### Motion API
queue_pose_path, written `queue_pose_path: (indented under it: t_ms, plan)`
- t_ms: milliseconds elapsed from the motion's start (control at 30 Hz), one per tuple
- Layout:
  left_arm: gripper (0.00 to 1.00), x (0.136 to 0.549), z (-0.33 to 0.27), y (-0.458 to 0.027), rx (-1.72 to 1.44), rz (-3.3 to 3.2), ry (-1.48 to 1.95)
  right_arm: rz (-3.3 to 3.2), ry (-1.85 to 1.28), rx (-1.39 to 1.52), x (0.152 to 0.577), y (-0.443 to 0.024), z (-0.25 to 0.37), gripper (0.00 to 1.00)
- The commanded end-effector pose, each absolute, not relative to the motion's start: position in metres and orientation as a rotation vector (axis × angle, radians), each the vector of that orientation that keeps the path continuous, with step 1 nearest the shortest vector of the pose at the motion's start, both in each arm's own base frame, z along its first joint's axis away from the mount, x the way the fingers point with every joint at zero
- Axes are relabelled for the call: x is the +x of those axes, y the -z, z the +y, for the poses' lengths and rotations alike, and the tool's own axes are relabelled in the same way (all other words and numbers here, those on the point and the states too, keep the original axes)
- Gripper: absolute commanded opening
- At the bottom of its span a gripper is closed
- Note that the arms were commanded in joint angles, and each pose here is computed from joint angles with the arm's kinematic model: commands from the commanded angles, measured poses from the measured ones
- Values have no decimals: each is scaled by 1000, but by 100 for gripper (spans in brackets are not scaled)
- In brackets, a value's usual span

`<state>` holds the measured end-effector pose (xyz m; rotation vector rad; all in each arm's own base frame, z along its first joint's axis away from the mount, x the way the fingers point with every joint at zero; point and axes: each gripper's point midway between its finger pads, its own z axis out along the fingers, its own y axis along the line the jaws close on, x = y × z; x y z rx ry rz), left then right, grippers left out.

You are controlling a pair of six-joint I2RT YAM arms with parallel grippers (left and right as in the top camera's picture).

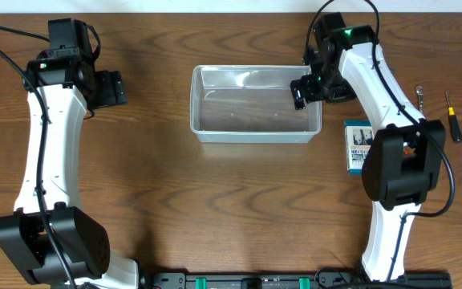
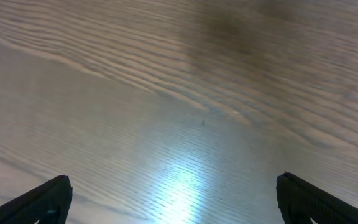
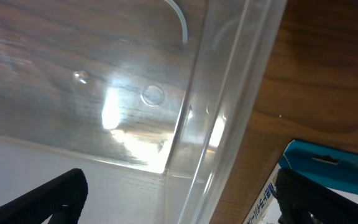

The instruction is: Pack container

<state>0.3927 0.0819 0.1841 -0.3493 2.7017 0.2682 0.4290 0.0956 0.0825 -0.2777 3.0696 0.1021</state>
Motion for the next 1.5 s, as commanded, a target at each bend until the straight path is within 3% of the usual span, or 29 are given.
queue_pose_path:
  t_ms: [0, 300, 733, 1167, 1467]
  plan:
    - [98, 394, 62, -179, -310, 2724, -104, 2949, -149, -287, 442, -123, 100, 99]
    - [98, 397, -5, -184, 17, 2715, 323, 2909, -153, -281, 450, -130, 101, 99]
    - [98, 387, -71, -179, 334, 2732, 293, 2879, -153, -280, 457, -132, 102, 99]
    - [98, 397, -79, -141, 39, 2847, 152, 2901, -91, -110, 457, -131, 92, 99]
    - [98, 402, -103, -137, 116, 2820, 134, 2912, -98, -98, 455, -130, 93, 99]
